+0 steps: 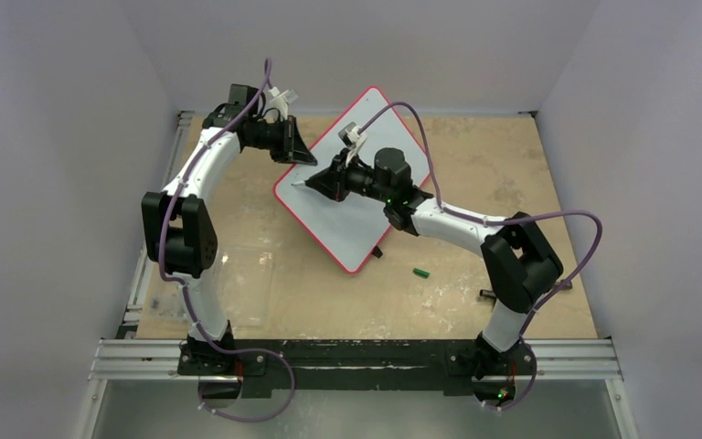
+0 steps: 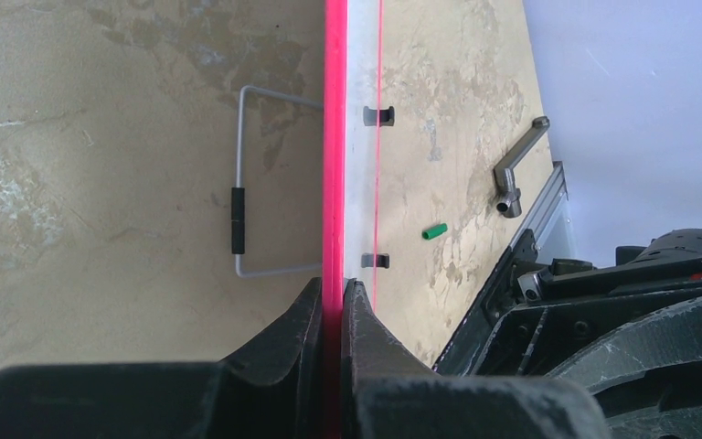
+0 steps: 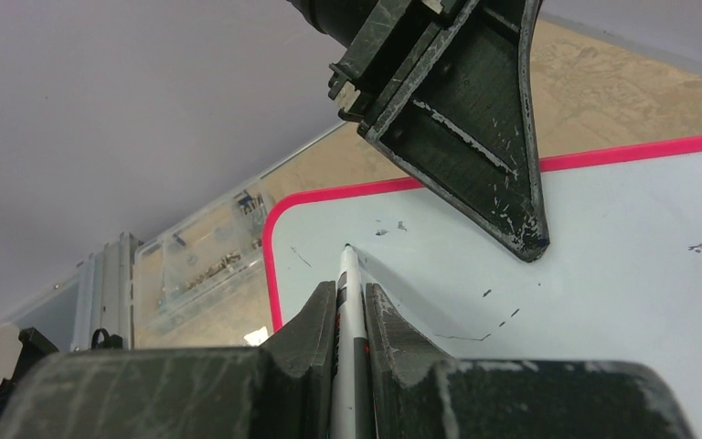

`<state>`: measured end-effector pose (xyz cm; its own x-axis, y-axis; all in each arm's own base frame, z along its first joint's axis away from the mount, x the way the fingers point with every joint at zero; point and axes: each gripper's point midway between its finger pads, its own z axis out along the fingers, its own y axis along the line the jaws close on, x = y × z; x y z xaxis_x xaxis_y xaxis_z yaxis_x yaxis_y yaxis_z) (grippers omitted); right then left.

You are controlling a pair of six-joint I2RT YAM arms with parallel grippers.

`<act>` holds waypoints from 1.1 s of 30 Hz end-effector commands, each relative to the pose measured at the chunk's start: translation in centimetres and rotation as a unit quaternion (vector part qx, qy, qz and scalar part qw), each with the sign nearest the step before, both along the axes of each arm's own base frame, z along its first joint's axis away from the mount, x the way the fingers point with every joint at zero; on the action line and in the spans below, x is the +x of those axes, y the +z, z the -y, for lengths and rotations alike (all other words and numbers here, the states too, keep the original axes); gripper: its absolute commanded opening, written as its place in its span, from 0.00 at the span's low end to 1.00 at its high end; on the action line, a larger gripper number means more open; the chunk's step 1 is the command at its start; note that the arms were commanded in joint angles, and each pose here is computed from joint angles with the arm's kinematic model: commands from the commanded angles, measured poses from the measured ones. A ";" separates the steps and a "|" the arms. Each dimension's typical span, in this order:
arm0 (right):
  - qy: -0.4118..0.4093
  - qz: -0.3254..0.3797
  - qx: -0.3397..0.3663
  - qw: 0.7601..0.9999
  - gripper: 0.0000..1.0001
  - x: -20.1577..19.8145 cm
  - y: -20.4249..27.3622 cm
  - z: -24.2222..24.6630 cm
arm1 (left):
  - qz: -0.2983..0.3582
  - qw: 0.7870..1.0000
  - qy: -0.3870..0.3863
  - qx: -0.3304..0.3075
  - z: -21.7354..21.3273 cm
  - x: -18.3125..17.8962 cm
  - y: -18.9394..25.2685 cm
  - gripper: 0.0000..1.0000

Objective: Write a sentence on the whiteboard

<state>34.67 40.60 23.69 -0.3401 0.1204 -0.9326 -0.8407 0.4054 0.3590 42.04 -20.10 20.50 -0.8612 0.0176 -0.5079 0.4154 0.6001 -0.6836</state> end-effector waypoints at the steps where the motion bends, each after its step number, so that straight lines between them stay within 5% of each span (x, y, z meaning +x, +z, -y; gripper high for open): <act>1: -0.008 0.016 0.002 1.000 0.00 0.6 1.3 -0.6 | 0.037 0.998 -0.016 0.039 0.6 -0.4 0.0 0.00; 33: -0.025 0.001 -0.070 0.997 0.00 -0.6 -3.5 0.6 | 0.044 0.998 -0.013 0.045 0.4 -0.4 0.3 0.00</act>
<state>33.17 41.02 22.47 -0.3088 0.0689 -0.9486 -0.8623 0.4007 0.3098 42.18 -19.97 20.36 -0.8537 0.0259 -0.5201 0.4263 0.6082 -0.6696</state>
